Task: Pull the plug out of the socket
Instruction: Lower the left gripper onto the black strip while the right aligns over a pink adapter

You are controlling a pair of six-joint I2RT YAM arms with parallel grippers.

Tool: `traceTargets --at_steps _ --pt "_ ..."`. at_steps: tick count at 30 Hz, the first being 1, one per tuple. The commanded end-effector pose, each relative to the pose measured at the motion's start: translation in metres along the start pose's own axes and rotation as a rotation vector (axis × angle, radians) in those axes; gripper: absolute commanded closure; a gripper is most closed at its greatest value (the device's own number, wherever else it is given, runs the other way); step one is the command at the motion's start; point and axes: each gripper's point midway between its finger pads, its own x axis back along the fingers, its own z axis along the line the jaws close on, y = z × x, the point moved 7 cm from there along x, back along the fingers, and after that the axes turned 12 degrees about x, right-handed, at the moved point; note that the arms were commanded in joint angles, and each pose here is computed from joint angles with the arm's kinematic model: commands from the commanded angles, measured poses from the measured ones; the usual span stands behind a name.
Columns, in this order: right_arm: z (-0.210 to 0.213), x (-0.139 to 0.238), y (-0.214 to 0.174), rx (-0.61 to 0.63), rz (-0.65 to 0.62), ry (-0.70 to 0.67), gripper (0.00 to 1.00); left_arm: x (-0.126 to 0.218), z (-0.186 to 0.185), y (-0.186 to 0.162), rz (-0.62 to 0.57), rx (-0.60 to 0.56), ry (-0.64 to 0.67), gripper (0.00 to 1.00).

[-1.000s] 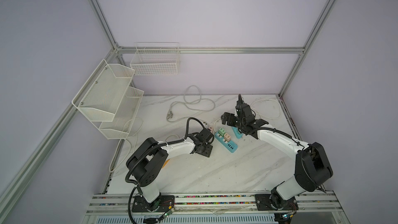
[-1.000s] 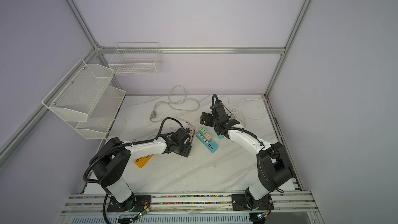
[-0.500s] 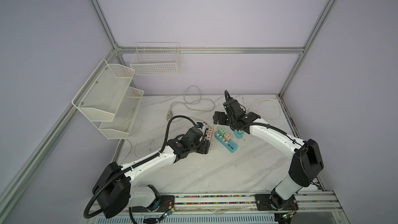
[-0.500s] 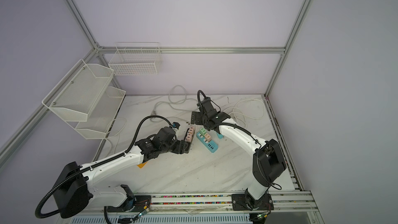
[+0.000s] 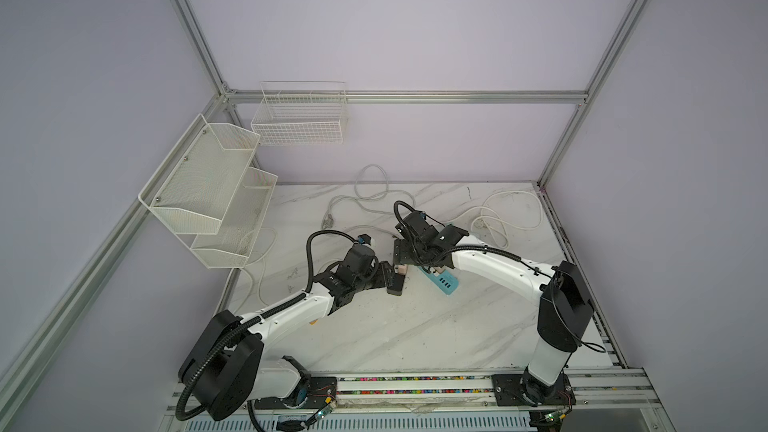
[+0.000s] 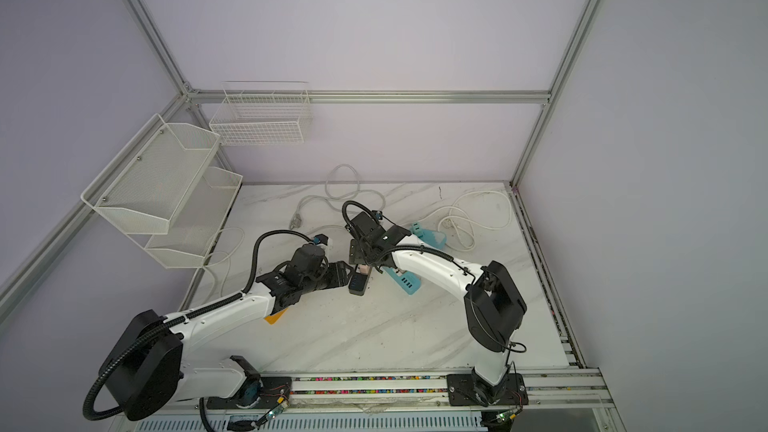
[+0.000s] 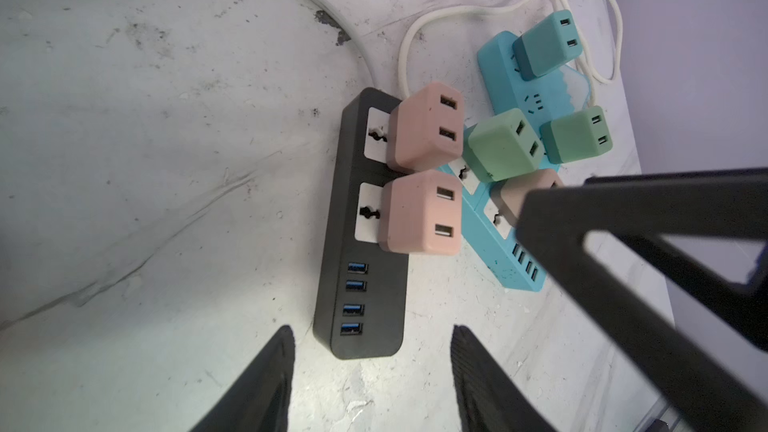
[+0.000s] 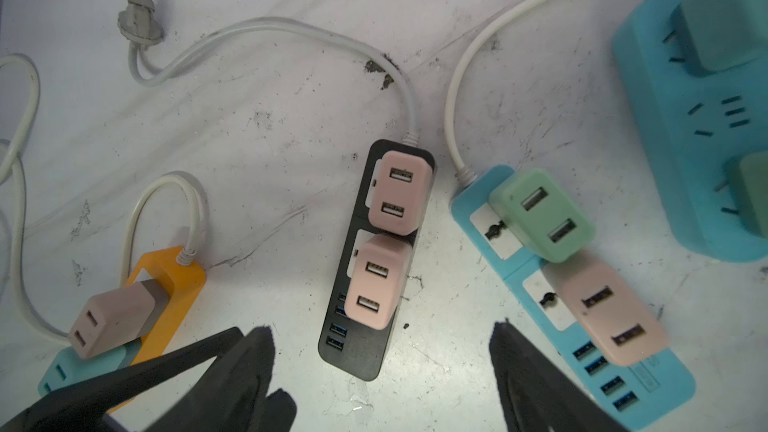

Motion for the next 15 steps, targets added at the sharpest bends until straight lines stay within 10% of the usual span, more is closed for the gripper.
traceTargets --at_steps 1,15 --pt "-0.001 -0.006 -0.006 -0.047 0.027 -0.059 0.18 -0.012 0.003 -0.005 0.020 0.049 -0.062 0.43" --pt "0.005 -0.032 -0.010 -0.092 0.042 -0.073 0.39 -0.037 0.031 -0.021 0.066 0.099 0.012 0.57"
